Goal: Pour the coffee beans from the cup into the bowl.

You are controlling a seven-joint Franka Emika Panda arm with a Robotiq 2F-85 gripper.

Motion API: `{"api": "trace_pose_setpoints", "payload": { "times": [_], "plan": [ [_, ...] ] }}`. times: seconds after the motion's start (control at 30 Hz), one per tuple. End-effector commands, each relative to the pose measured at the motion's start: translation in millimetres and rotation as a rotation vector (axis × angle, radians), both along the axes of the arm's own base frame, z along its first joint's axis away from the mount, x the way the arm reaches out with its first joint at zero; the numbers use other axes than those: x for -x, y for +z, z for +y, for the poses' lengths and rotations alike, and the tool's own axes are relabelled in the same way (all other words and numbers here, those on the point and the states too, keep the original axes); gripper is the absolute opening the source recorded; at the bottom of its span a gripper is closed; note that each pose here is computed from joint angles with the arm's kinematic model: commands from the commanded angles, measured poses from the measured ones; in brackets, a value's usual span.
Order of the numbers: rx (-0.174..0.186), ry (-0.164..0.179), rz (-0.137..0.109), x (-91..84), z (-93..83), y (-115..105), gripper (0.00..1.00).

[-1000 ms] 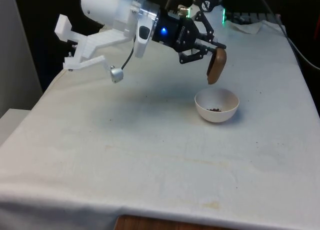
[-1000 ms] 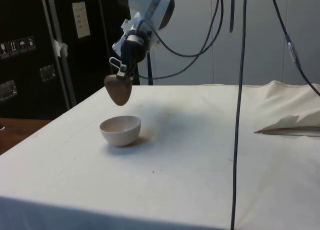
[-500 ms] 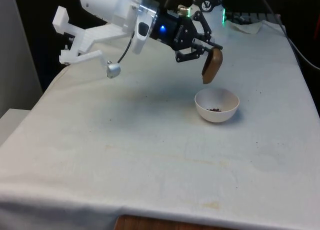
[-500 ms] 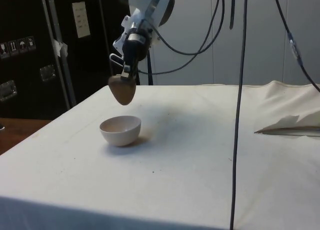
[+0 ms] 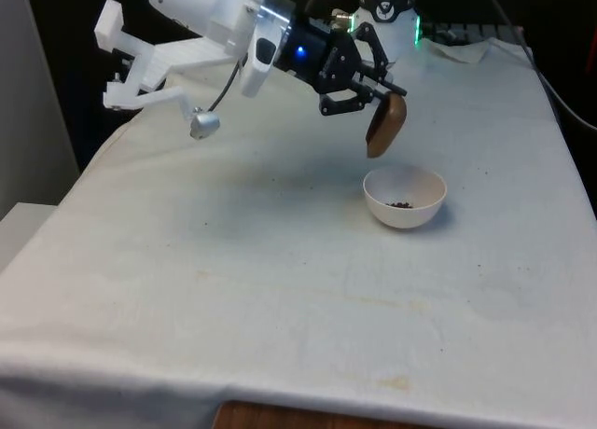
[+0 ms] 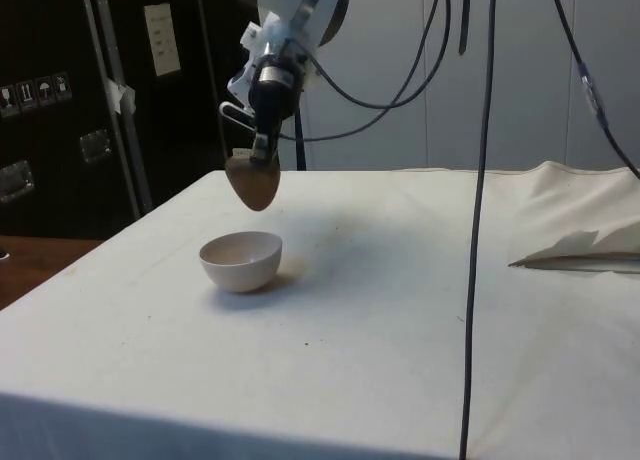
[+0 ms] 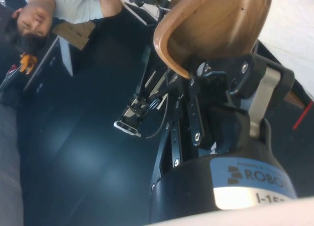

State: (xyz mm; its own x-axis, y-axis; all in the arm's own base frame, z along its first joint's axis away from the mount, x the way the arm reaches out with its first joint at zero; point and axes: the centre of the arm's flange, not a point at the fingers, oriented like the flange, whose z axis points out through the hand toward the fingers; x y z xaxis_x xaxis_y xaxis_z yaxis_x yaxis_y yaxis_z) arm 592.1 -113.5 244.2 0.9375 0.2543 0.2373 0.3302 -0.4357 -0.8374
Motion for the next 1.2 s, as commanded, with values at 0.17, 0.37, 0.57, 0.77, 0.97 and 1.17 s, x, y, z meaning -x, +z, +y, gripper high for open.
{"api": "trace_pose_setpoints", "payload": {
  "times": [0.17, 0.37, 0.57, 0.77, 0.97, 1.17],
  "plan": [
    [0.059, 0.008, 0.0, 2.2, -3.5, 0.9, 0.01],
    [0.09, 0.017, 0.003, 2.6, -6.1, -0.6, 0.01],
    [0.123, 0.026, 0.003, 2.4, -8.5, -1.4, 0.01],
    [0.155, 0.032, 0.004, 2.1, -10.9, -3.1, 0.01],
    [0.181, 0.038, 0.004, 2.1, -12.7, -4.0, 0.01],
    [0.218, 0.046, 0.005, 1.6, -15.1, -5.7, 0.01]
  ]
}}
